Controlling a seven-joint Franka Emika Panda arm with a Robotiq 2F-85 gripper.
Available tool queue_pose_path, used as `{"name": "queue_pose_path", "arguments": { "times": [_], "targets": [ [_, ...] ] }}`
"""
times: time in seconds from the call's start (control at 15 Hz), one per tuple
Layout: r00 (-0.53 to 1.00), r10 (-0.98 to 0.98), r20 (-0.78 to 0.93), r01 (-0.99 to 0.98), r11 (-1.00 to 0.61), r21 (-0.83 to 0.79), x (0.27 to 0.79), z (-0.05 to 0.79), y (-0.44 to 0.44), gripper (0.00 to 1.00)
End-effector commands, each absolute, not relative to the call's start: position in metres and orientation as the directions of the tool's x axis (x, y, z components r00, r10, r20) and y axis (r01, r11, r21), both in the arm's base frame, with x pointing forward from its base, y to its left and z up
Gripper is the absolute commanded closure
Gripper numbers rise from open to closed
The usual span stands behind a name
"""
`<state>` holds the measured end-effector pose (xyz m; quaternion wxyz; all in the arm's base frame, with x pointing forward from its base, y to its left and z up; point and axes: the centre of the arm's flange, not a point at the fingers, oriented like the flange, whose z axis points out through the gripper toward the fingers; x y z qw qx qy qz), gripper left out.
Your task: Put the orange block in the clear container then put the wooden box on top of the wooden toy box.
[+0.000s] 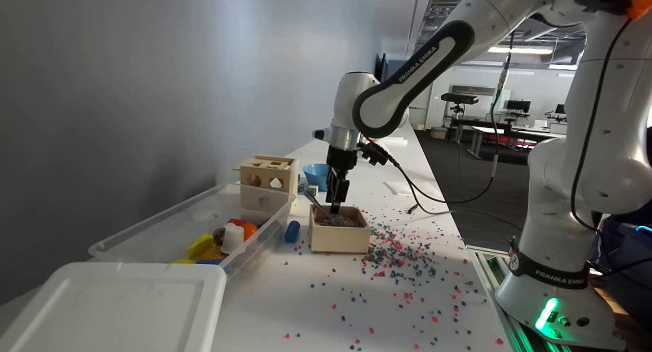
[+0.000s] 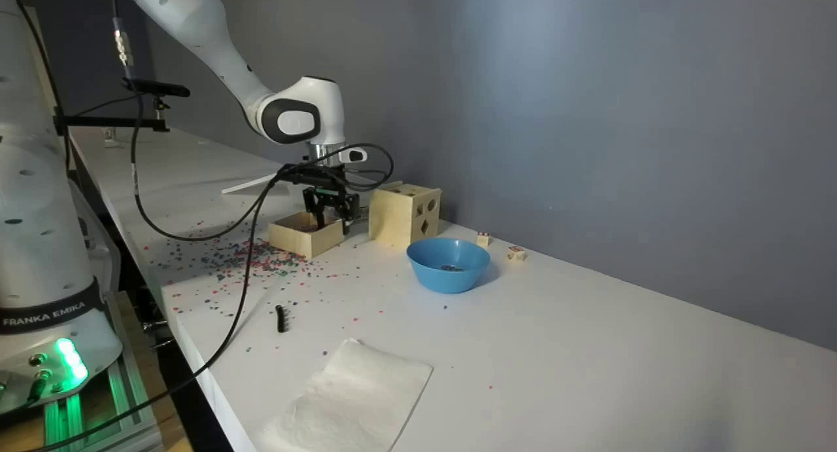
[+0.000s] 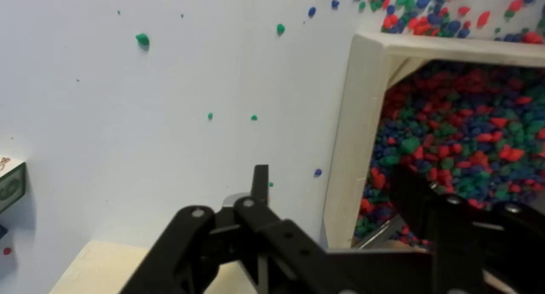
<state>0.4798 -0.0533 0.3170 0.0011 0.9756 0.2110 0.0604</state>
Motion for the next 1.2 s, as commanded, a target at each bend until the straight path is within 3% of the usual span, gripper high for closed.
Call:
{"name": "queue_pose_path", "arguments": {
  "times": [0.0, 0.47, 1.13],
  "targets": [
    [0.897, 0.425, 0.121, 0.429, -0.903, -0.012, 0.48, 0.304, -0.059, 0.56],
    [0.915, 0.397, 0.074, 0.401, -0.915, -0.039, 0.473, 0.31, -0.054, 1.0],
    [0.963, 0.265, 0.055, 0.266, -0.964, 0.0, 0.426, 0.378, -0.064, 0.96]
  ]
}}
